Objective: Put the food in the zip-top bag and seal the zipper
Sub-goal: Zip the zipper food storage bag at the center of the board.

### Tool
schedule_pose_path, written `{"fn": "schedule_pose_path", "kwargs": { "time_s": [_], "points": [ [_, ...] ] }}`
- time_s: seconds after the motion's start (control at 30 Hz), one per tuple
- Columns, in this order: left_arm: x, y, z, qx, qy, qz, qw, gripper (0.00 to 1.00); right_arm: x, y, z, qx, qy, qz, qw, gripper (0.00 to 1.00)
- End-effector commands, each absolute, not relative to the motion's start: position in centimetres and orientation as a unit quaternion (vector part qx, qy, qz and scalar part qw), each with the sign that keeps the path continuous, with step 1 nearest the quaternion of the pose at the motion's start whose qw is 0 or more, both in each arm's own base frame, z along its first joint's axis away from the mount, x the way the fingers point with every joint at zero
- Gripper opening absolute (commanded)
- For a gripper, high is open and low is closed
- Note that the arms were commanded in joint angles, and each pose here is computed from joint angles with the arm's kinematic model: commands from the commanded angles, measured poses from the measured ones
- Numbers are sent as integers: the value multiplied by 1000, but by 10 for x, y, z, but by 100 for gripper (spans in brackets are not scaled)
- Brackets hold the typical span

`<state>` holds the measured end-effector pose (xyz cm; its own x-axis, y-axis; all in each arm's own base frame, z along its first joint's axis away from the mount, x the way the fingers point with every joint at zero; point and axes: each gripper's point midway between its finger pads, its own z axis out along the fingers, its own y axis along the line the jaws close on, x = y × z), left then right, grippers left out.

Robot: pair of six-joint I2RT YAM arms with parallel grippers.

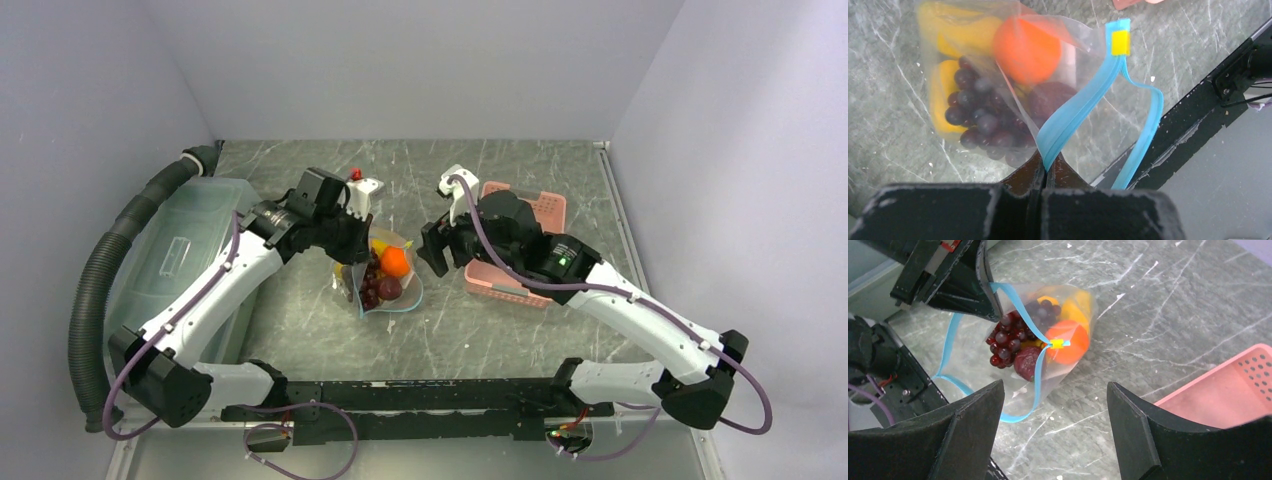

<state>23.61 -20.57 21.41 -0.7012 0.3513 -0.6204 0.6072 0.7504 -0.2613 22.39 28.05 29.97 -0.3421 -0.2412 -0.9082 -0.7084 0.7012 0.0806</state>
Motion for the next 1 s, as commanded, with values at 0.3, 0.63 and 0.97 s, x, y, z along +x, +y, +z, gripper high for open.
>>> {"fn": "schedule_pose_path", "kwargs": {
  "time_s": [0.3, 0.63, 0.97],
  "points": [
    [190, -227, 280, 326, 835, -345, 279, 0, 186, 278, 313, -462, 669, 266, 517, 77],
    [165, -234, 299, 353, 807, -401, 252, 0, 158, 270, 301, -558, 595, 267, 513, 73],
    [156, -239, 303, 368, 792, -425, 239, 0, 160, 265, 290, -623, 545, 217, 517, 66]
  ]
}}
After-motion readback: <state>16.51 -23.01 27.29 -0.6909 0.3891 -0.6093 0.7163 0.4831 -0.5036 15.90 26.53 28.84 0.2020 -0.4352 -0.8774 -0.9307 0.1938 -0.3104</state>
